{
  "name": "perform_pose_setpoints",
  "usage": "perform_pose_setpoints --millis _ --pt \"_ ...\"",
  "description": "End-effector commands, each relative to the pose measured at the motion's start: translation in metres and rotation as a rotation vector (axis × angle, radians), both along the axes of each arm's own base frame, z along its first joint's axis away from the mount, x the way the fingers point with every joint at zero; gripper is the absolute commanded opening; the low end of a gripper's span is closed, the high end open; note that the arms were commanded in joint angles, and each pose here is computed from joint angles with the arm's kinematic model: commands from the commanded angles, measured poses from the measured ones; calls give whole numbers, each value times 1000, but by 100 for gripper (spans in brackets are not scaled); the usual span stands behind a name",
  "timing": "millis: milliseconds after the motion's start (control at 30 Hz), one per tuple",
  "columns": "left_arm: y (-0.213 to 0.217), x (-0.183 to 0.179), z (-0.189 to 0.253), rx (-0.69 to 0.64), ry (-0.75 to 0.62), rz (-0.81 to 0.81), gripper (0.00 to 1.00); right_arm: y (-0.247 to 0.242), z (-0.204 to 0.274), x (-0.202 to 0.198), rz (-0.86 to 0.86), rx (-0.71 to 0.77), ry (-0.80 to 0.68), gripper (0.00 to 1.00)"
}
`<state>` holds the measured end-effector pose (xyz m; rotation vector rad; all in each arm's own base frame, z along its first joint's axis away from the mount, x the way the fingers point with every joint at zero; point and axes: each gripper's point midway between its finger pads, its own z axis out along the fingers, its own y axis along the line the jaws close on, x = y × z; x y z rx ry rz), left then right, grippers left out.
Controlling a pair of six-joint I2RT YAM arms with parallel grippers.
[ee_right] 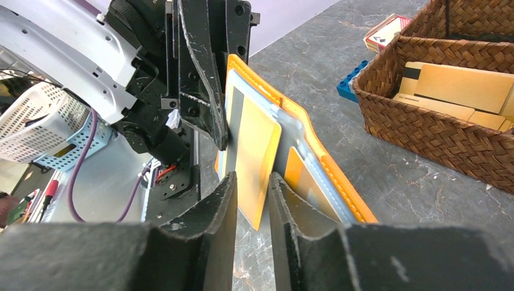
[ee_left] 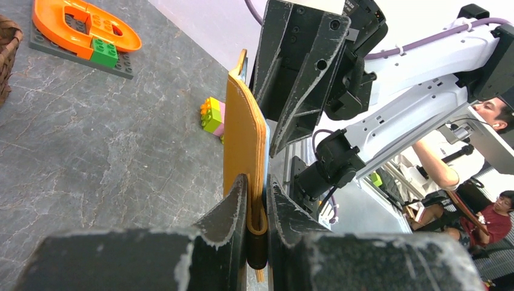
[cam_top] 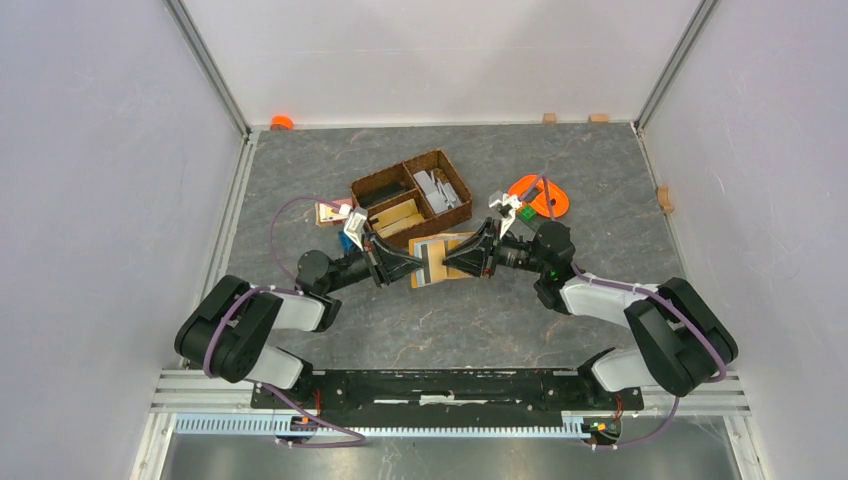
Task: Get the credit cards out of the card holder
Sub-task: Remove the credit card from the card holder.
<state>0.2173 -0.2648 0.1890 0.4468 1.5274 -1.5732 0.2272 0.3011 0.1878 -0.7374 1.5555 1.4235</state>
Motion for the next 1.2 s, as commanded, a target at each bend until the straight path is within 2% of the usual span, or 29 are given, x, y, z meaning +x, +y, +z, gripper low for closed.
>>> perform_pose_setpoints --millis 0,167,433,767,867,933,1000,1100,1167 --pt "1 -3 25 -55 -101 -8 2 -1 21 -13 56 69 -54 26" --pt "2 2 23 -54 -92 11 2 -3 31 -29 109 111 -63 19" --pt "1 3 23 -55 -83 4 2 0 34 -39 159 124 -76 17" --pt "2 -10 30 -58 -118 -33 2 12 20 -22 110 67 -44 29" --pt "3 -14 33 -60 -135 -41 2 11 10 -7 36 16 -44 35" --pt "4 -17 34 -61 -141 -44 2 10 5 1 -10 -10 -43 44" --pt "5 -19 35 -63 -147 -44 2 8 2 6 -41 -26 -40 49" --pt "4 -18 35 -62 -144 -44 2 9 3 5 -33 -22 -39 48" --pt "3 -16 33 -60 -136 -46 2 11 7 -1 0 0 -40 42"
